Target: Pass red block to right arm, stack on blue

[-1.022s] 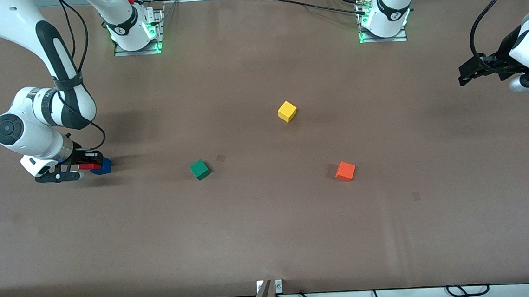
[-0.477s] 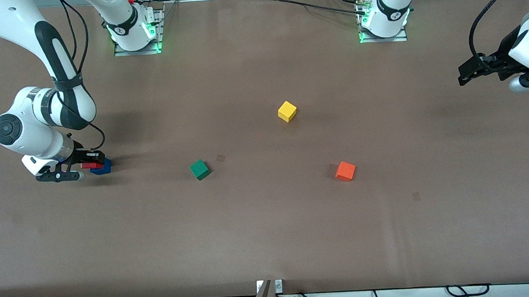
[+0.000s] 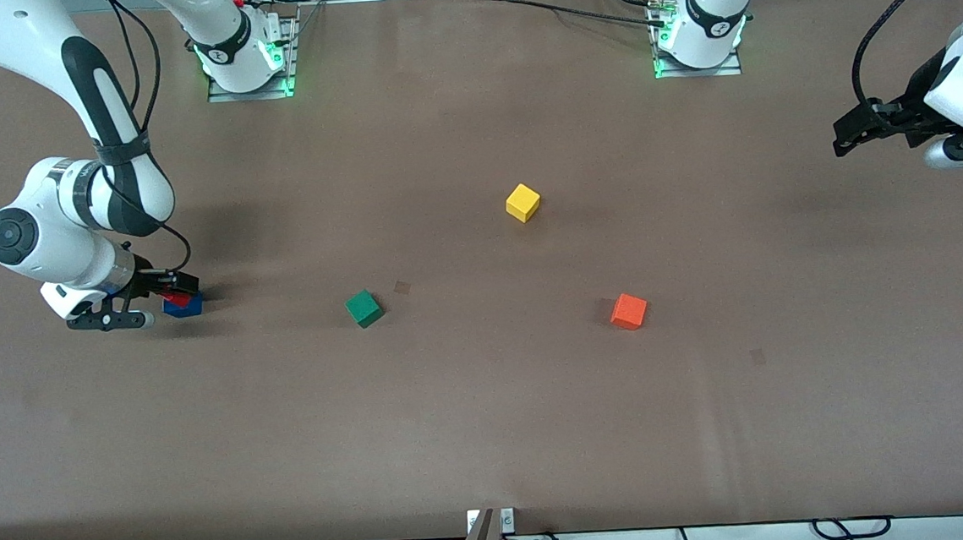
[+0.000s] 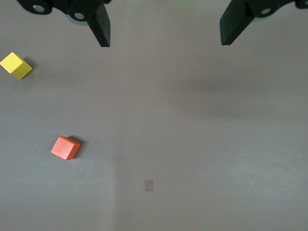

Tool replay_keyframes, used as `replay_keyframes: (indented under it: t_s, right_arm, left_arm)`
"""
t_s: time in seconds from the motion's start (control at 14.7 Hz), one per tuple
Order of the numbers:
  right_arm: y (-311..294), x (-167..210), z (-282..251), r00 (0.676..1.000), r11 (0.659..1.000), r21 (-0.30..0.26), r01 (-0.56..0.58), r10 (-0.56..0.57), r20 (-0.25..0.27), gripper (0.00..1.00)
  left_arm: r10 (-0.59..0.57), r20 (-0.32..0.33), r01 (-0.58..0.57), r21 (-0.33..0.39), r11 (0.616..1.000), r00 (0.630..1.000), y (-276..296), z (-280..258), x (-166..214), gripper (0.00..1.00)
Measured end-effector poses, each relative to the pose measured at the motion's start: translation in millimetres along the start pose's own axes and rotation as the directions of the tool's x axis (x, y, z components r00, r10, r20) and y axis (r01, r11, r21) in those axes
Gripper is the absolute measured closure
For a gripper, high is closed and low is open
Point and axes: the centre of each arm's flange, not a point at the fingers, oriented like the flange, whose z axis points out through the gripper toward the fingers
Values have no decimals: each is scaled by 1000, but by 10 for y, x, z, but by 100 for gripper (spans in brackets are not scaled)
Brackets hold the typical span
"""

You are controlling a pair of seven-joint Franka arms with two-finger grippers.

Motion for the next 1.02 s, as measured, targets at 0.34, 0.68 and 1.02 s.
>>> replay_keyframes:
  t_s: [0.34, 0.68, 1.02]
  right_arm:
    - [-41, 218, -798, 997, 999, 37, 11, -14, 76, 0]
    - [-83, 376, -1894, 993, 998, 58, 30, -36, 111, 0]
    - [123, 337, -2676, 998, 999, 53, 5, -9, 67, 0]
  left_arm:
    - [20, -12, -20, 1, 1000, 1000, 108, -54, -6, 0]
    - [15, -28, -15, 0, 1000, 1000, 88, -148, 40, 0]
    - [7, -24, -7, 1, 1000, 1000, 65, -115, 161, 0]
